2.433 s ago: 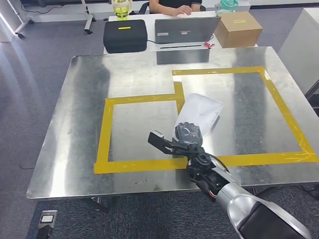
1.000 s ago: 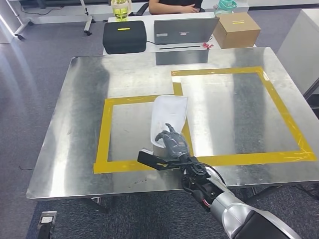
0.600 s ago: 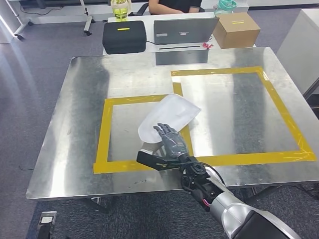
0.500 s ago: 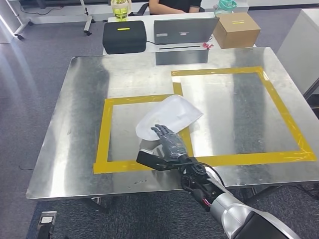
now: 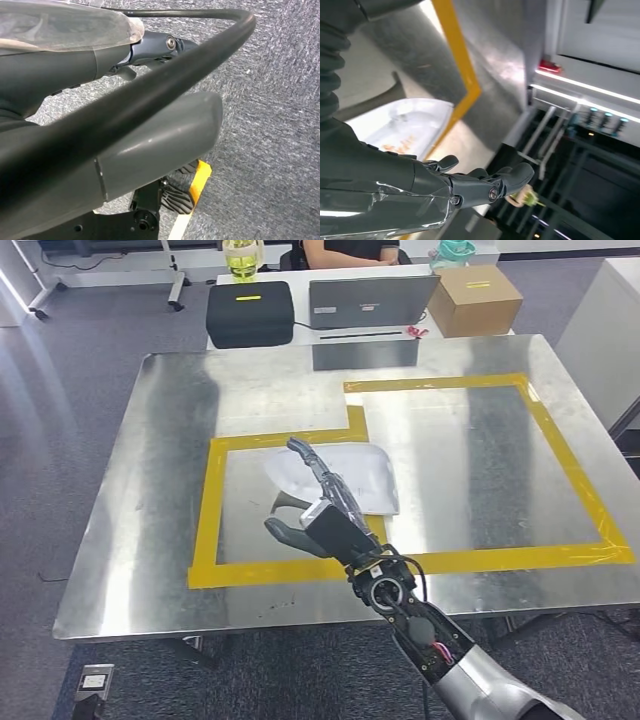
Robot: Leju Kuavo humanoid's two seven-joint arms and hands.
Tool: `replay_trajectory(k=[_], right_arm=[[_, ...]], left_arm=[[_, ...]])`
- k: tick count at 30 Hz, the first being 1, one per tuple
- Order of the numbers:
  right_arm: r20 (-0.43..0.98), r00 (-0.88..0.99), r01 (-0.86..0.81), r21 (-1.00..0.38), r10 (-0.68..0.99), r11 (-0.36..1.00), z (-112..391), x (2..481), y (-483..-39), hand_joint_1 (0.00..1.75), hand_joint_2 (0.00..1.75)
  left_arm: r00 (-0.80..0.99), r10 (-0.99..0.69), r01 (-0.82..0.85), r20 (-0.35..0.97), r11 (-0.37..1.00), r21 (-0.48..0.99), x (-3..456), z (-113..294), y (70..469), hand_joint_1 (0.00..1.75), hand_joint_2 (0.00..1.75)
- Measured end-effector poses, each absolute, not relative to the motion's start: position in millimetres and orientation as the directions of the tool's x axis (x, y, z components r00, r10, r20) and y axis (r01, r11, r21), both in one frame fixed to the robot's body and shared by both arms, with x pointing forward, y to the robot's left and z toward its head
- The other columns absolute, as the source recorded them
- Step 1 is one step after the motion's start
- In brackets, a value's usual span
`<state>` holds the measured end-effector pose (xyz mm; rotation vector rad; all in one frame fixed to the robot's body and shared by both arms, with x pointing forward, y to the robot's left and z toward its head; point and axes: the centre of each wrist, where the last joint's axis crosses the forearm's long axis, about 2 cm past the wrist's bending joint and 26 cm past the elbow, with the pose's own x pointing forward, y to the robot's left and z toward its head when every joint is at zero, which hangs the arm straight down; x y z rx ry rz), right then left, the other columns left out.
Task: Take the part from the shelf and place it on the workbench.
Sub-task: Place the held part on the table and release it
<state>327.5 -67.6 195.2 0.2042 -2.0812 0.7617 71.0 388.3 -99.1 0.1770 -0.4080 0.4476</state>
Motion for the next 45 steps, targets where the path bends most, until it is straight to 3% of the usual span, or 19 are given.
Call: replay_trajectory(k=[7, 17, 45], right_arm=[[0.74, -0.672, -0.406, -0.391, 0.021, 0.826, 219.6, 316.1, -75.1, 0.0, 0.0], [0.725, -0.652, -0.549, -0.249, -0.223, 0.798, 230.8, 289.8, -81.8, 0.0, 0.0], [0.728, -0.643, -0.565, -0.241, -0.238, 0.789, 222.2, 280.5, -91.1, 0.0, 0.0]], left_arm=[[0.823, 0.383, -0.455, 0.42, 0.887, 0.083, 70.7, -99.1, 388.5, 0.0, 0.0], [0.82, 0.391, -0.466, 0.418, 0.88, 0.092, 70.7, -99.1, 388.6, 0.0, 0.0], [0.823, 0.404, -0.472, 0.4, 0.878, 0.084, 72.4, -99.4, 385.4, 0.0, 0.0]])
